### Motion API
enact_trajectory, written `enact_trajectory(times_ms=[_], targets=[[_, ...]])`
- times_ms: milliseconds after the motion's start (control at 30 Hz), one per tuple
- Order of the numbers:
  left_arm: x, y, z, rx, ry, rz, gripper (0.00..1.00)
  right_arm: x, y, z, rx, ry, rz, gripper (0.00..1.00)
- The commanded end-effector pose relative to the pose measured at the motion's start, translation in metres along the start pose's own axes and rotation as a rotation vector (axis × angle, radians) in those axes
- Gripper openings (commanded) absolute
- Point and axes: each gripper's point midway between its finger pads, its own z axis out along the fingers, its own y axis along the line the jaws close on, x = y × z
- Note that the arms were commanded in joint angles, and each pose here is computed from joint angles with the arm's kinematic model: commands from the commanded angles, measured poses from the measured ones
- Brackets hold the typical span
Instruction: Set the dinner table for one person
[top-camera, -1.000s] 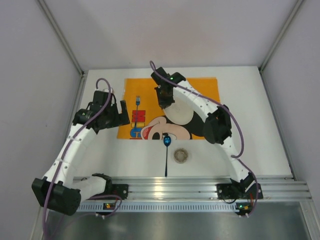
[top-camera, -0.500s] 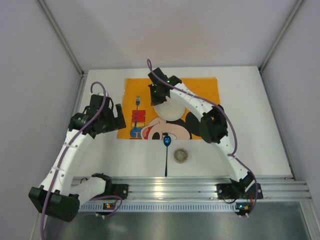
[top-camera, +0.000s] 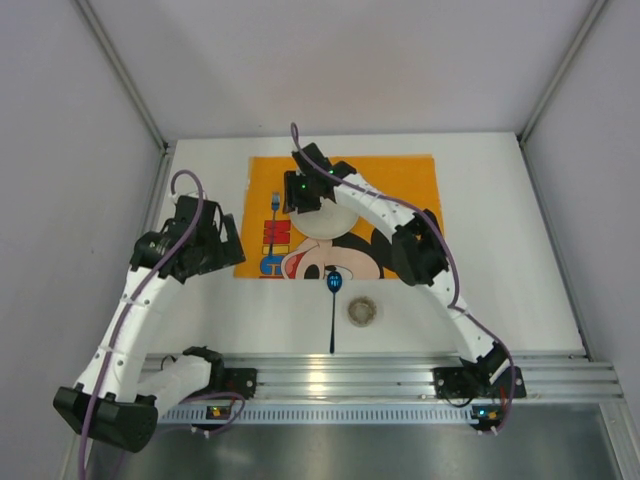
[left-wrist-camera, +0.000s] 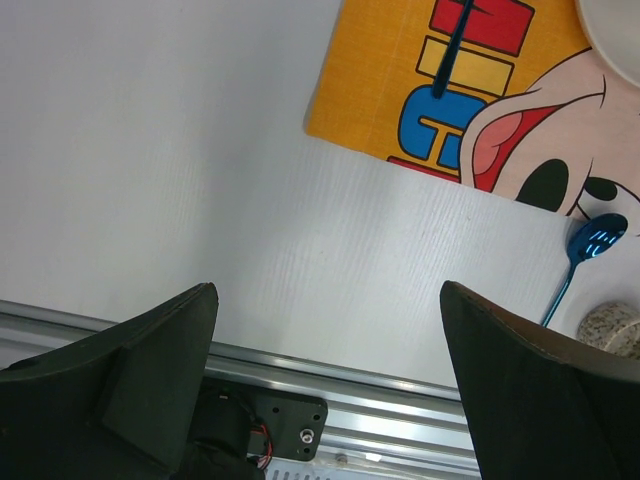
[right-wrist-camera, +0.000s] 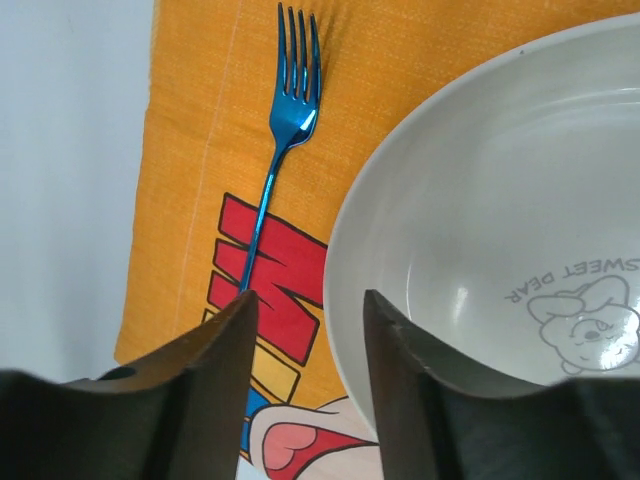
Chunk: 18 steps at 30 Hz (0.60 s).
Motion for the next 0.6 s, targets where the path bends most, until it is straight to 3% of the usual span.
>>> enact_trajectory(times_ms=[0,67,200,433,567], targets=[[-0.008,0.004,-0.014,-0.015,-0.026,-0.036,0.98,-0.003,0.023,0.005,-0.072,-0.035,-0.026,0.49],[-0.01,0.005,-0.018,-0.017,-0.035,-0.047,0.98,-0.007,0.025,0.0,-0.077,-0.046,-0.038,0.6],[-0.011,0.01,-0.022,-0.033,-0.05,-0.055,0.98,-0.022,0.029,-0.018,-0.075,-0.092,-0.065,0.71],[-0.011,0.014,-0.028,-0.034,-0.077,-0.069,0.98,-0.055,0.041,-0.081,-0.086,-0.193,-0.095,0.95],[-0.011,0.012,-0.028,-0.021,-0.08,-0.071,0.98,-0.059,0.045,-0.114,-0.084,-0.224,-0.107,1.0]])
